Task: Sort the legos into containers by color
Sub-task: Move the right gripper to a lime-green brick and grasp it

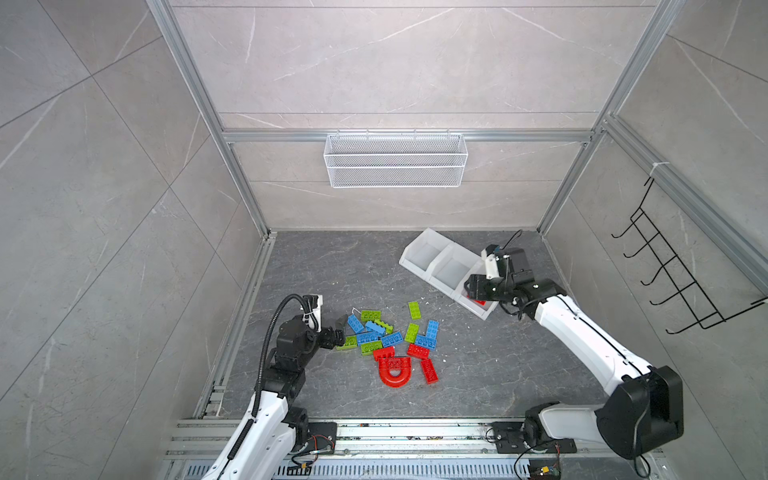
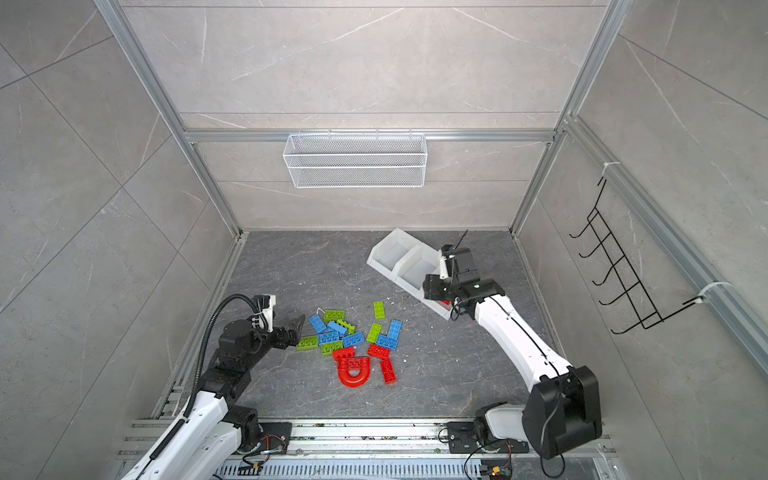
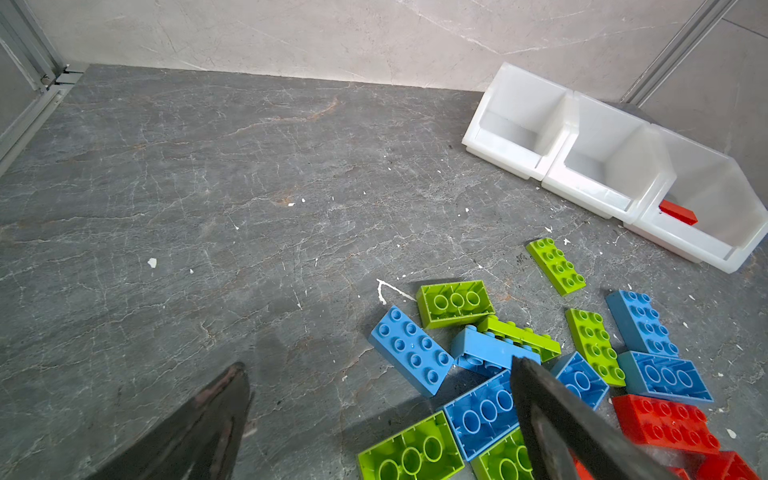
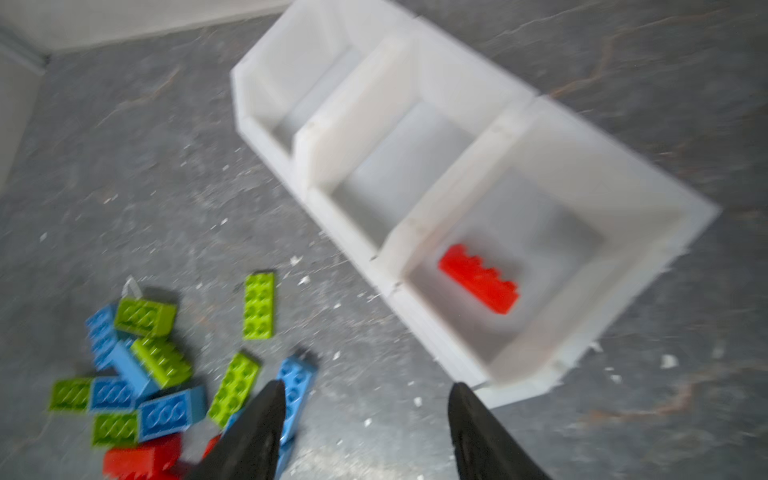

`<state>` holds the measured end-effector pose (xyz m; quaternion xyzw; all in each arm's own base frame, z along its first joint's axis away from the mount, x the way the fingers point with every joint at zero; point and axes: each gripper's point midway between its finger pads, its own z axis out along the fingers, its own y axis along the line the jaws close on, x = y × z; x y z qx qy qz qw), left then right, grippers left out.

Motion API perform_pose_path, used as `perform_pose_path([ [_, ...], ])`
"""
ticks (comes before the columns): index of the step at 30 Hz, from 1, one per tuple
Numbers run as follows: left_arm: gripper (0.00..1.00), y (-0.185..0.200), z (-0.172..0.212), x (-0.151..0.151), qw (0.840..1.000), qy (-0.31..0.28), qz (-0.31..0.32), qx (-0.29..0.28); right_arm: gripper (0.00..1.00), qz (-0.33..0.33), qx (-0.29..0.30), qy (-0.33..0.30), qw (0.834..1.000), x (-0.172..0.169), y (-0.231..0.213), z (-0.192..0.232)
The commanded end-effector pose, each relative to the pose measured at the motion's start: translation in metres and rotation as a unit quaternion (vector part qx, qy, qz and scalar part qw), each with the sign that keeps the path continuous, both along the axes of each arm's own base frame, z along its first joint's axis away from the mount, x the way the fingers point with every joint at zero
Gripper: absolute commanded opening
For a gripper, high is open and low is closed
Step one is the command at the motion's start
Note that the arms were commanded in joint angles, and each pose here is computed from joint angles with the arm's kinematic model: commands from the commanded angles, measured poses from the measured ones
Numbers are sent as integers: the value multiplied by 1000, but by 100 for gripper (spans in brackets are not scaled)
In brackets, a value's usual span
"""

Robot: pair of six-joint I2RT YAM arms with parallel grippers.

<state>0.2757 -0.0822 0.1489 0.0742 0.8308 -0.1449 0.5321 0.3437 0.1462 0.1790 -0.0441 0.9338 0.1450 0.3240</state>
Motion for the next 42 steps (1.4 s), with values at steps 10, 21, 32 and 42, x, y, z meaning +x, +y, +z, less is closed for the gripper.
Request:
perform_pose_path([
  [10, 100, 3, 10, 1, 1000, -16, 11, -6, 65, 107, -72, 71, 989, -11, 106, -78],
  [21, 100, 3, 12, -1, 1000, -18, 12, -8, 65, 127, -97, 100, 982, 4, 138, -124],
  [32, 100, 2, 11, 0, 1000, -16, 11, -8, 61, 121, -142, 114, 976, 17, 140, -157],
  [42, 100, 2, 10, 0, 1000, -13, 10, -8, 41, 115, -173, 117, 971, 26, 137, -165],
])
